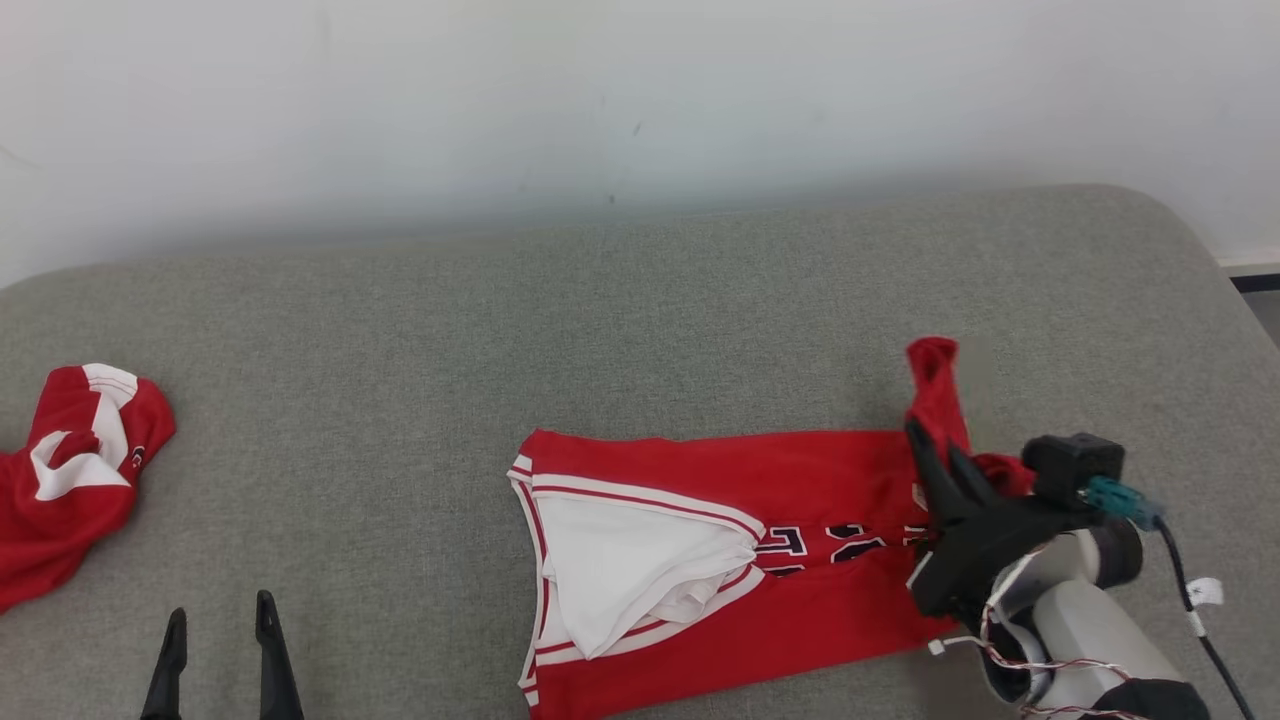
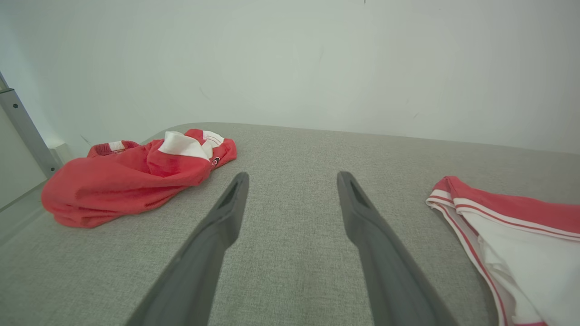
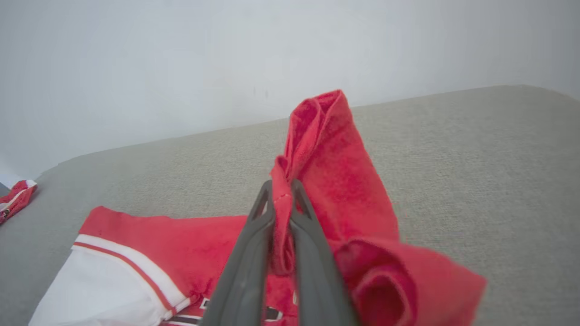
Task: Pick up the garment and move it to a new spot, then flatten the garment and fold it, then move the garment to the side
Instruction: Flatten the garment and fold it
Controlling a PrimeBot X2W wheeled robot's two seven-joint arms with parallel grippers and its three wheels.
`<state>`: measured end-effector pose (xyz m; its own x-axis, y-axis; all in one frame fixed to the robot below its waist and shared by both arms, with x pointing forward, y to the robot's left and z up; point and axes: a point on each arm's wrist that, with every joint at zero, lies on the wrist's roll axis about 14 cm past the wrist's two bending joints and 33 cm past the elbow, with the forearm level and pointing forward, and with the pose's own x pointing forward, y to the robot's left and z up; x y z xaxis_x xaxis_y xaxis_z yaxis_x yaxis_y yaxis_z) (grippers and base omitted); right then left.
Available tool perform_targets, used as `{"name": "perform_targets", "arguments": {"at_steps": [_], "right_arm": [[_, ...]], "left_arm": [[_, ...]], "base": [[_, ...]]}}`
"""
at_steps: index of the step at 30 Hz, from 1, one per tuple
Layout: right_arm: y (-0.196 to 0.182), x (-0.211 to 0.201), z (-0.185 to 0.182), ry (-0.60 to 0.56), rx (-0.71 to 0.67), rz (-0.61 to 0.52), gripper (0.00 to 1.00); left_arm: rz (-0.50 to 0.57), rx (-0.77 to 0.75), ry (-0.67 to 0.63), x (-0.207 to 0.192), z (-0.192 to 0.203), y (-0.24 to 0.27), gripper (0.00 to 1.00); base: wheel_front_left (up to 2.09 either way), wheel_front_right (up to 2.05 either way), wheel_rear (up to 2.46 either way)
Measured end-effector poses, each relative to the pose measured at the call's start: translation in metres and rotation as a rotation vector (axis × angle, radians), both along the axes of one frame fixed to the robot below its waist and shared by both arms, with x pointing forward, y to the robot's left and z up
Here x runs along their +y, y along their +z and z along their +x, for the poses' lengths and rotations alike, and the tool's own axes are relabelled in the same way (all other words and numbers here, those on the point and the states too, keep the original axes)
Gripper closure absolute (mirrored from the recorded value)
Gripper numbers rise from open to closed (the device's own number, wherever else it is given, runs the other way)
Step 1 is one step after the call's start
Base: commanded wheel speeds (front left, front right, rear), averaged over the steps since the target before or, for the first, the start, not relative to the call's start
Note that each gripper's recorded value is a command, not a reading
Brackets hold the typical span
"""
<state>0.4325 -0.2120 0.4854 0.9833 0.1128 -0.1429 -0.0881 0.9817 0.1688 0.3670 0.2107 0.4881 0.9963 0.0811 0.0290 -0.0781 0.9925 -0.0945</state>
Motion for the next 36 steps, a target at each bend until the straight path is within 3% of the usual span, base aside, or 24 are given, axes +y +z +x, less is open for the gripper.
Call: {"name": "perform_targets", "arguments": {"at_steps": [8, 16, 23, 32, 33, 34, 35, 36], "right_arm": [[0.027, 0.1, 0.006, 0.217, -0.056, 0.093, 1.0], [0.021, 0.167, 0.002, 0.353, -0.007, 0.151, 1.0], [0.002, 0.211, -0.009, 0.463, 0.056, 0.162, 1.0], [-0.014, 0.236, -0.013, 0.524, 0.092, 0.185, 1.0], [-0.014, 0.236, -0.012, 0.525, 0.087, 0.182, 0.82], [-0.014, 0.237, -0.011, 0.525, 0.084, 0.179, 0.27], [-0.013, 0.235, -0.009, 0.517, 0.077, 0.186, 0.0], [-0.011, 0.235, -0.008, 0.51, 0.068, 0.197, 0.0]], "left_arm": [[-0.012, -0.001, 0.009, 0.002, -0.002, 0.0, 0.0], [-0.029, 0.008, 0.037, 0.011, -0.007, -0.003, 0.0], [-0.04, 0.015, 0.073, 0.02, -0.015, -0.005, 0.0], [-0.043, 0.027, 0.097, 0.025, -0.019, -0.008, 0.0], [-0.044, 0.031, 0.099, 0.026, -0.019, -0.01, 0.0], [-0.044, 0.03, 0.1, 0.027, -0.018, -0.01, 0.0], [-0.045, 0.028, 0.101, 0.028, -0.017, -0.009, 0.0], [-0.045, 0.026, 0.101, 0.028, -0.016, -0.008, 0.0]], "base": [[0.0, 0.0, 0.0], [0.0, 0.0, 0.0], [0.0, 0.0, 0.0], [0.0, 0.0, 0.0], [0.0, 0.0, 0.0], [0.0, 0.0, 0.0], [0.0, 0.0, 0.0], [0.0, 0.0, 0.0]]}}
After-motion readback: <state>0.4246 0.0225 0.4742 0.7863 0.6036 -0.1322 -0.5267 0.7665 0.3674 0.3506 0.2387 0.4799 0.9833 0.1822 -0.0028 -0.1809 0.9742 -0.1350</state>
